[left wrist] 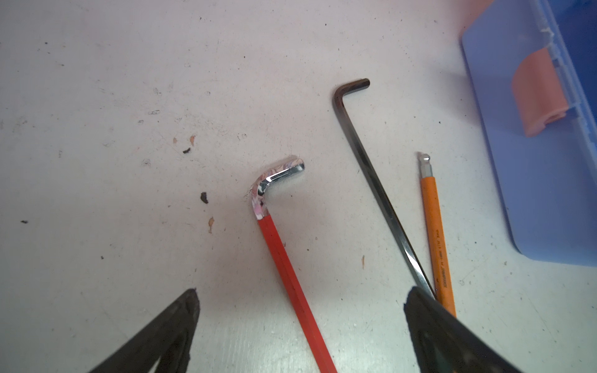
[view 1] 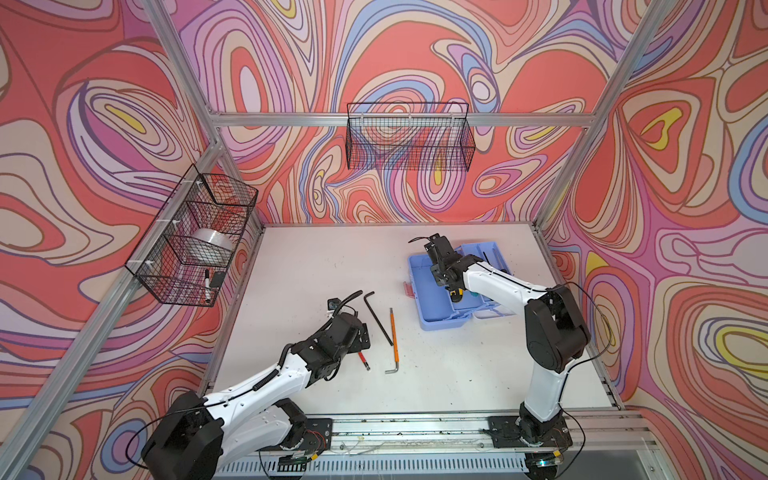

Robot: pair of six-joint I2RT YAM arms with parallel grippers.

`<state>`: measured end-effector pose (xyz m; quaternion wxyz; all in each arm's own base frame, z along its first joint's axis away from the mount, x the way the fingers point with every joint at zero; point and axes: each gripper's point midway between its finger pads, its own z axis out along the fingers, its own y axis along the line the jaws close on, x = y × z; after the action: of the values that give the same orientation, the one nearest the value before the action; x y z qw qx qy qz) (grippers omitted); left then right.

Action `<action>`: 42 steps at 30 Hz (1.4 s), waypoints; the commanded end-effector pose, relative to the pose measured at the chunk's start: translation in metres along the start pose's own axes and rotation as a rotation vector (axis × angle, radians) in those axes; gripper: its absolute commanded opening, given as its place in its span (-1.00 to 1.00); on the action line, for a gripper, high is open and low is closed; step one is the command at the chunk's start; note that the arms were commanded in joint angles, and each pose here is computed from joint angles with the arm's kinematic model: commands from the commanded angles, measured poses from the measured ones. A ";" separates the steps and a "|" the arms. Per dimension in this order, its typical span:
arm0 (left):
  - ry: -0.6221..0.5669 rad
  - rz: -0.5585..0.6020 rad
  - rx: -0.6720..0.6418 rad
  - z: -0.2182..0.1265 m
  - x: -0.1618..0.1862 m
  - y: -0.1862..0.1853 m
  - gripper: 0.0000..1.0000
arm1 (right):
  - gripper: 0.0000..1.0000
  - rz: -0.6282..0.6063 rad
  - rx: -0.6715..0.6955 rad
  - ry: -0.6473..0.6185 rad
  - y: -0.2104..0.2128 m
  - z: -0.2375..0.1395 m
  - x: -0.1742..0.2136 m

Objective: Pack the tool kit
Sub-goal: 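Lower the yellow-black knife into the middle compartment and open the right gripper, then move the right gripper over the orange-handled hex key on the table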

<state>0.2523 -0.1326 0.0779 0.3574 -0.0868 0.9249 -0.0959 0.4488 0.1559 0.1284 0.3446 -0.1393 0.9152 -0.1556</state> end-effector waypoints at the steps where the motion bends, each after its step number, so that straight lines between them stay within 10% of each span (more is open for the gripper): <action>1: 0.010 -0.014 -0.028 0.000 0.000 0.004 1.00 | 0.16 0.070 -0.120 -0.041 0.014 -0.019 -0.005; 22: 0.011 -0.102 -0.139 -0.004 0.014 0.035 1.00 | 0.07 0.251 -0.506 -0.064 0.129 -0.104 0.017; 42: -0.042 -0.187 -0.184 -0.014 0.011 0.053 0.99 | -0.35 0.174 -0.554 0.143 0.215 -0.083 0.091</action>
<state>0.2344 -0.0931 0.0721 0.3582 -0.1921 0.9118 -0.0594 0.2957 0.3302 0.0570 0.2471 -0.1451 0.9500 0.1238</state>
